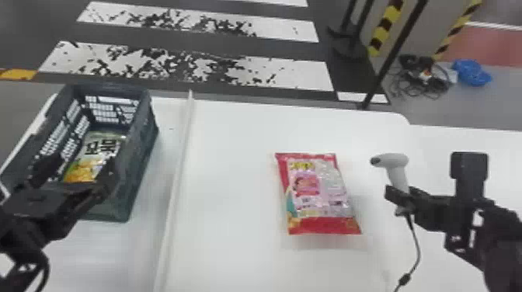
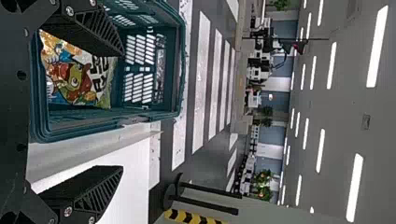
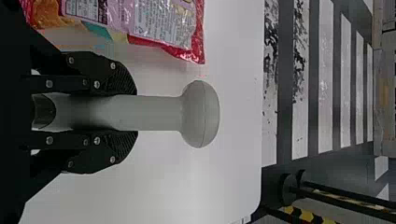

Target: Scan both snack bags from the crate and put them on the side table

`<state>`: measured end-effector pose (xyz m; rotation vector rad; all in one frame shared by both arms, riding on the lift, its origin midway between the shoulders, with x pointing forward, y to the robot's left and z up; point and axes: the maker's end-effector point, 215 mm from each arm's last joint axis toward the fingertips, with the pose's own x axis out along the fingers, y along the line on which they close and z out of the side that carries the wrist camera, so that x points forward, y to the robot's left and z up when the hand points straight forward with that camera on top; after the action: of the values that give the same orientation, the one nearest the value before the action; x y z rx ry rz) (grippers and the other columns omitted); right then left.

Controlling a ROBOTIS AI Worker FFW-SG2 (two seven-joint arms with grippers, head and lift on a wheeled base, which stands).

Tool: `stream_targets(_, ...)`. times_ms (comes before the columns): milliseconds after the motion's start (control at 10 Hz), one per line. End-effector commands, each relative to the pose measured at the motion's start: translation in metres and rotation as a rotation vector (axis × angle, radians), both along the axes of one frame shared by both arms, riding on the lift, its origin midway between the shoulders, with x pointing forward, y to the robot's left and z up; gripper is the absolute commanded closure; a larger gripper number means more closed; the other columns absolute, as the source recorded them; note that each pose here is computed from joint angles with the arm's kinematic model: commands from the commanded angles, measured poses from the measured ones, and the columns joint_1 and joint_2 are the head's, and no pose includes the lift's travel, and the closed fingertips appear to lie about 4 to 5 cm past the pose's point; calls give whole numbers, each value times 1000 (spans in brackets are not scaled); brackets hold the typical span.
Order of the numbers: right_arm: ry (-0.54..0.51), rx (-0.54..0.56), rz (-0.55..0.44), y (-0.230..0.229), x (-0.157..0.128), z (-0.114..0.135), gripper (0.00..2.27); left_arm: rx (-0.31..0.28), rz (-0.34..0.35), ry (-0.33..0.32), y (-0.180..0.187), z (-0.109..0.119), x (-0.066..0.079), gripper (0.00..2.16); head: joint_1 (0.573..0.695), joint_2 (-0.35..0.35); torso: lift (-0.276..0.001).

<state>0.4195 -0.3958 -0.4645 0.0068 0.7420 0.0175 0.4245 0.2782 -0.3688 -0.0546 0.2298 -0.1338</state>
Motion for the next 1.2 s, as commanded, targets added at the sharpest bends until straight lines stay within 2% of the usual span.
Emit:
stream_targets(0, -33, -15, -12, -12, 14, -10, 2246, 1, -2, 0, -1, 0, 0, 140, 695, -151, -87)
stream_targets(300, -56, -59, -23, -30, 36, -31, 2246, 4, -5, 4, -1, 3, 0, 140, 695, -183, -87)
stream_targets(500, -14, -80, -18, -34, 38, -53, 2246, 7, -7, 4, -1, 3, 0, 140, 695, -191, -87)
stream_targets(800, -4, -95, -13, -34, 41, -65, 2243, 6, -6, 4, 0, 3, 0, 140, 695, -191, -87)
stream_targets(900, -12, -102, -8, -33, 43, -65, 2128, 6, -7, 2, 0, 4, 1, 140, 695, -191, -87)
stream_targets(1100, -21, -102, 0, -29, 43, -67, 1490, 7, -6, 2, 1, 4, 0, 140, 695, -189, -87)
